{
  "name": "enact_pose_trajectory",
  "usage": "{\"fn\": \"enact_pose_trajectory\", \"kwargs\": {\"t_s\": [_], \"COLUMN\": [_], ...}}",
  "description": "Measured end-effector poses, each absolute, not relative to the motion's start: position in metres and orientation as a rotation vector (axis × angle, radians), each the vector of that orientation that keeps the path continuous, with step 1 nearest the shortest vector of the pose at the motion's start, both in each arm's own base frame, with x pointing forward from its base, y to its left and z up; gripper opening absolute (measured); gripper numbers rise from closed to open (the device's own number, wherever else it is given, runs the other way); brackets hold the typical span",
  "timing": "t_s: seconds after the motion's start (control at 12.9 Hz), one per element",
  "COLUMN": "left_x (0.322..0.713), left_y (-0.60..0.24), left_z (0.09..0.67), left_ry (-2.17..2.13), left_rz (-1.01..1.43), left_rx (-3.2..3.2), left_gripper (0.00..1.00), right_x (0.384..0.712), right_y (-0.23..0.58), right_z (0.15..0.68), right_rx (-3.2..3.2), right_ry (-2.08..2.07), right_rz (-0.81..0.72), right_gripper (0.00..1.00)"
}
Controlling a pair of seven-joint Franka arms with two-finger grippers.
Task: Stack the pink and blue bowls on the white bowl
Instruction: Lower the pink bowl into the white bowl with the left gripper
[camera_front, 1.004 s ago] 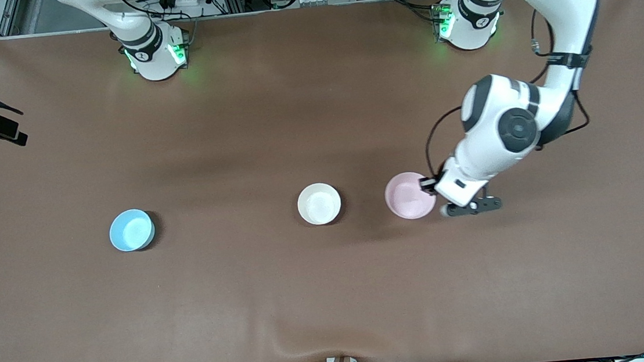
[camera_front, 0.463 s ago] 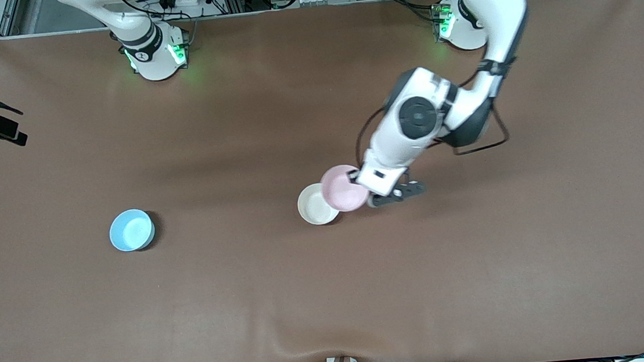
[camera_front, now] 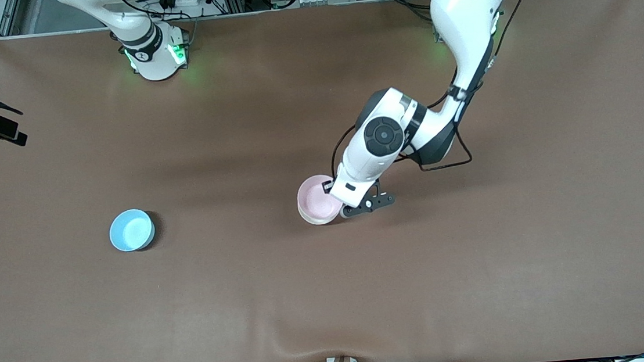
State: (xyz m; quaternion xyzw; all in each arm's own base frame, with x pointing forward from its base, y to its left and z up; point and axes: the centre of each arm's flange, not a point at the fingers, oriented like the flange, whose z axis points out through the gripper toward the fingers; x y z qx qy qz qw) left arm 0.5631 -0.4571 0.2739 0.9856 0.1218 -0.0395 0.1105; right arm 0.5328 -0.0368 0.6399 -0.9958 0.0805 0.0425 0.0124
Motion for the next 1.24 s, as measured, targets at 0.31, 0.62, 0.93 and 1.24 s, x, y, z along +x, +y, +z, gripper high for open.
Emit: {"fn": "enact_pose_trajectory", "kwargs": {"t_s": [0.31,0.62,0.93,1.24], "left_x": [0.565,0.565,0.559,0.555], "left_y": [-0.459,-0.463,-0.465,-0.463], "left_z": [0.271,0.266,0.253,0.244], "left_ry": [0.358,0.356,0.35,0.35], "left_rz": [-0.103,-0.079,-0.1,-0.121], "left_rx": [2.886,2.87,2.882,2.896], "left_gripper": [0.03,0.03,0.03,0.03], "right_x": [0.533,0.533,0.533,0.533], "right_y": [-0.036,-0.037,-0.037,-0.037], "right_z": [0.64,0.64,0.64,0.64], "right_rx": [-3.104,-3.104,-3.104,-3.104], "right_ry": [0.25,0.251,0.251,0.251], "right_rz": [0.128,0.128,0.128,0.127], "right_gripper": [1.0,1.0,1.0,1.0]}}
